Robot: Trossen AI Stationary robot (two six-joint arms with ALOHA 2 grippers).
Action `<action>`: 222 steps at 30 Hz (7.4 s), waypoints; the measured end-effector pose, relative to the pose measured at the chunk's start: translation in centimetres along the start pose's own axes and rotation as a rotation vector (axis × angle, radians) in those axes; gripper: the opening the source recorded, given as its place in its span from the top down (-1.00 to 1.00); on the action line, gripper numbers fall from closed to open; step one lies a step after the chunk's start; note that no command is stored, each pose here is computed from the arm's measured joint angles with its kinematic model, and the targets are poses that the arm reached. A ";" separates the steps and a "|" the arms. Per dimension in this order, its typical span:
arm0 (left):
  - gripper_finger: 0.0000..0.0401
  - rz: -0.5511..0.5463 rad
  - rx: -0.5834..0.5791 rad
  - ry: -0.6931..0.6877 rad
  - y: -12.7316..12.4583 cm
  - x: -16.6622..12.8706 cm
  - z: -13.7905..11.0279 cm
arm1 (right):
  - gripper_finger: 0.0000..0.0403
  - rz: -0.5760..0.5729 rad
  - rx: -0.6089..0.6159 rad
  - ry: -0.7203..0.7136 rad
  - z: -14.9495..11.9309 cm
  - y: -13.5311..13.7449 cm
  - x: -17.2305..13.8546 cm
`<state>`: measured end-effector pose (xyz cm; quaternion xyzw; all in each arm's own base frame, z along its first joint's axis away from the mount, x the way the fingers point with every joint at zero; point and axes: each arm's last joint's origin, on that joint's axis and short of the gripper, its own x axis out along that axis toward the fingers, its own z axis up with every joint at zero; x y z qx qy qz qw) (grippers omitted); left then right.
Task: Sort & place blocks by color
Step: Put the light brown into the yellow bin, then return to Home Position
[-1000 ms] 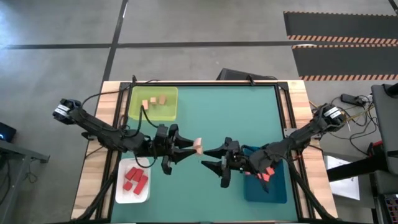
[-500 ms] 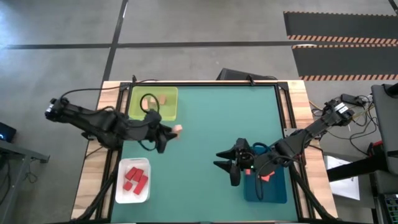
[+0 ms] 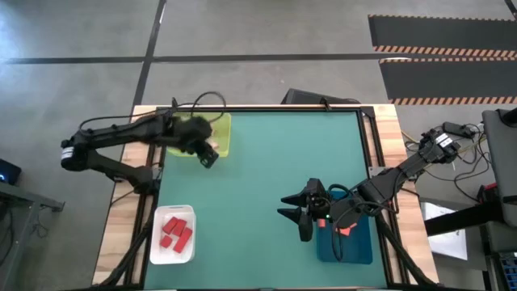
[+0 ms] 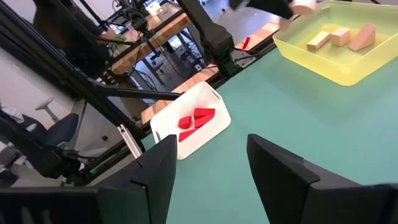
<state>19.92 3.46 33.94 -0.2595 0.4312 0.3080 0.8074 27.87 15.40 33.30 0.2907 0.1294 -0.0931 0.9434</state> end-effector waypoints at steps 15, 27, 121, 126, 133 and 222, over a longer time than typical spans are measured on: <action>0.36 0.064 0.515 0.358 8.6 11.7 6.5 | 0.08 -0.015 -0.003 -0.004 0.1 -0.2 0.1; 0.36 0.073 0.429 0.531 10.5 17.6 6.6 | 0.08 -0.062 -0.020 -0.010 0.1 -0.7 0.3; 0.99 -1.009 0.450 -0.665 7.0 5.4 -12.3 | 0.09 -0.070 -0.359 -0.366 8.3 -19.0 0.5; 1.00 -1.040 0.470 -0.766 7.8 6.0 -13.8 | 0.09 -0.105 -0.349 -0.424 6.6 -21.4 -1.9; 1.00 -1.045 0.470 -0.813 8.3 7.5 -15.0 | 0.09 -0.124 -0.366 -0.465 3.9 -23.2 -5.3; 1.00 -0.943 0.409 -0.726 8.1 10.1 -15.0 | 0.07 -0.168 -0.335 -0.221 -6.7 -28.1 -9.5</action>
